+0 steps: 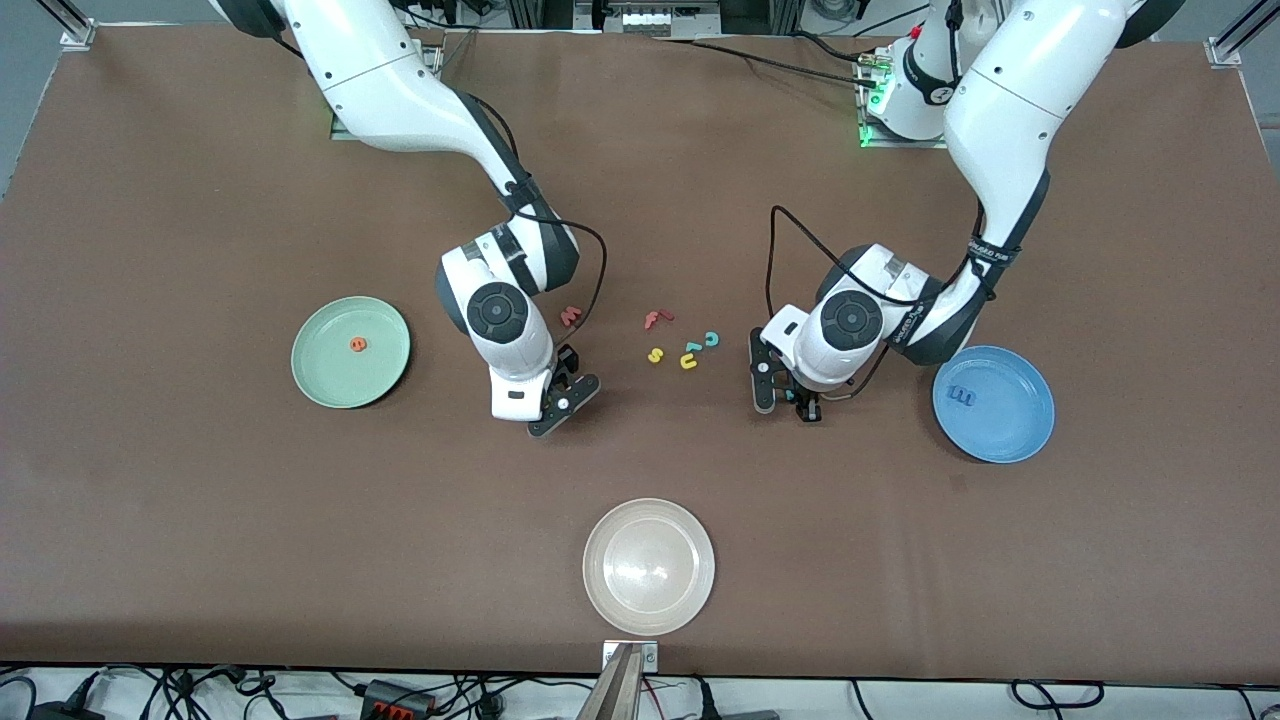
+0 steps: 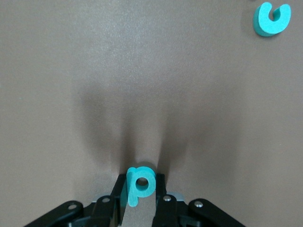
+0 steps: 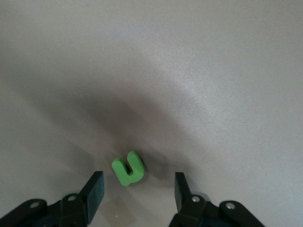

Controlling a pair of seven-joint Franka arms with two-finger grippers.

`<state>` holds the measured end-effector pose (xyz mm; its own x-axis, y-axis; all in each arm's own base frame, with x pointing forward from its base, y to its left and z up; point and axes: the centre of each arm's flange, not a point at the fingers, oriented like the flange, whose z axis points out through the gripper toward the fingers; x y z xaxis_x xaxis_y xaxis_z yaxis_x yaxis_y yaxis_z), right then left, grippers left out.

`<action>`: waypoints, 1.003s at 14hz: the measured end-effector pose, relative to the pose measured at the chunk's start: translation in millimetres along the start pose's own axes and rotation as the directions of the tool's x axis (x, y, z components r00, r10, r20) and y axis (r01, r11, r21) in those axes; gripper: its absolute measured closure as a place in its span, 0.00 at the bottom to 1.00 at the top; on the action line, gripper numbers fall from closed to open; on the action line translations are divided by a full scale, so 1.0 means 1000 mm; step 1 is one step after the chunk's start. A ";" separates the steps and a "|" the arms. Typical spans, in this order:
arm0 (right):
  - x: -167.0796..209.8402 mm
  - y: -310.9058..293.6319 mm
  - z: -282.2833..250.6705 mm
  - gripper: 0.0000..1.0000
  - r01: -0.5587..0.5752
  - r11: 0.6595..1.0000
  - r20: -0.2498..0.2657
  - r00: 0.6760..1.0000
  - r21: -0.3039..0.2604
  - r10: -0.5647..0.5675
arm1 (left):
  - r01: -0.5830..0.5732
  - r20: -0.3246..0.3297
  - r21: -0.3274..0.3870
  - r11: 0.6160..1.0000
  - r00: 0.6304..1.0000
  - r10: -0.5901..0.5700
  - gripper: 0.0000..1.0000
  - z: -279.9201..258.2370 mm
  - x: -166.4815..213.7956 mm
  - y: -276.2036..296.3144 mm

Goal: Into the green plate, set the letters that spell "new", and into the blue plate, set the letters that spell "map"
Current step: 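Grasp cyan p with the left gripper while the right gripper grasps green u, then place p on the blue plate while the right gripper places u on green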

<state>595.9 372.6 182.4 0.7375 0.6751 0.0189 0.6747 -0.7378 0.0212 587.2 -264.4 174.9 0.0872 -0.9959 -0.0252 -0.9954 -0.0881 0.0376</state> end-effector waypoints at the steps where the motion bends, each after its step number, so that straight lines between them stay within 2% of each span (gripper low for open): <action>1: 0.001 -0.001 0.002 0.32 0.003 1.000 -0.007 1.000 -0.002 -0.003 | 0.014 -0.001 0.006 1.000 1.000 -0.014 0.72 -0.003 -0.006 -0.005; 3: 0.002 -0.005 0.008 0.34 0.011 1.000 -0.025 1.000 -0.006 -0.011 | 0.077 0.003 0.020 0.997 0.997 -0.077 0.72 -0.020 -0.036 -0.025; 6: 0.005 -0.010 0.008 0.38 0.022 1.000 -0.034 0.999 -0.010 -0.023 | 0.240 0.035 0.027 0.970 0.970 -0.241 0.72 -0.061 -0.121 -0.068; 8: 0.007 -0.010 0.005 0.56 0.025 1.000 -0.040 0.999 -0.011 -0.026 | 0.369 0.066 0.017 0.929 0.927 -0.370 0.72 -0.082 -0.164 -0.083; 9: 0.007 -0.010 0.004 0.69 0.025 1.000 -0.042 0.999 -0.011 -0.025 | 0.433 0.083 0.009 0.901 0.898 -0.432 0.72 -0.086 -0.178 -0.085; 11: 0.007 -0.006 0.004 0.72 0.020 1.000 -0.041 0.999 -0.013 -0.020 | 0.576 0.122 -0.008 0.817 0.812 -0.571 0.72 -0.083 -0.210 -0.086; 12: 0.006 -0.003 0.004 0.72 0.015 1.000 -0.035 0.999 -0.015 -0.016 | 0.647 0.144 -0.013 0.762 0.756 -0.639 0.72 -0.080 -0.229 -0.086; 14: 0.000 0.015 -0.004 0.72 -0.011 1.000 0.008 1.000 -0.020 0.011 | 0.778 0.194 -0.019 0.628 0.620 -0.761 0.72 -0.069 -0.263 -0.080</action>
<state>605.7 361.3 187.1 0.7454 0.6665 0.0107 0.6657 -0.7451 0.0412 647.1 3.4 247.6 0.8035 -0.5458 -0.2376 -0.5571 -0.8301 0.0232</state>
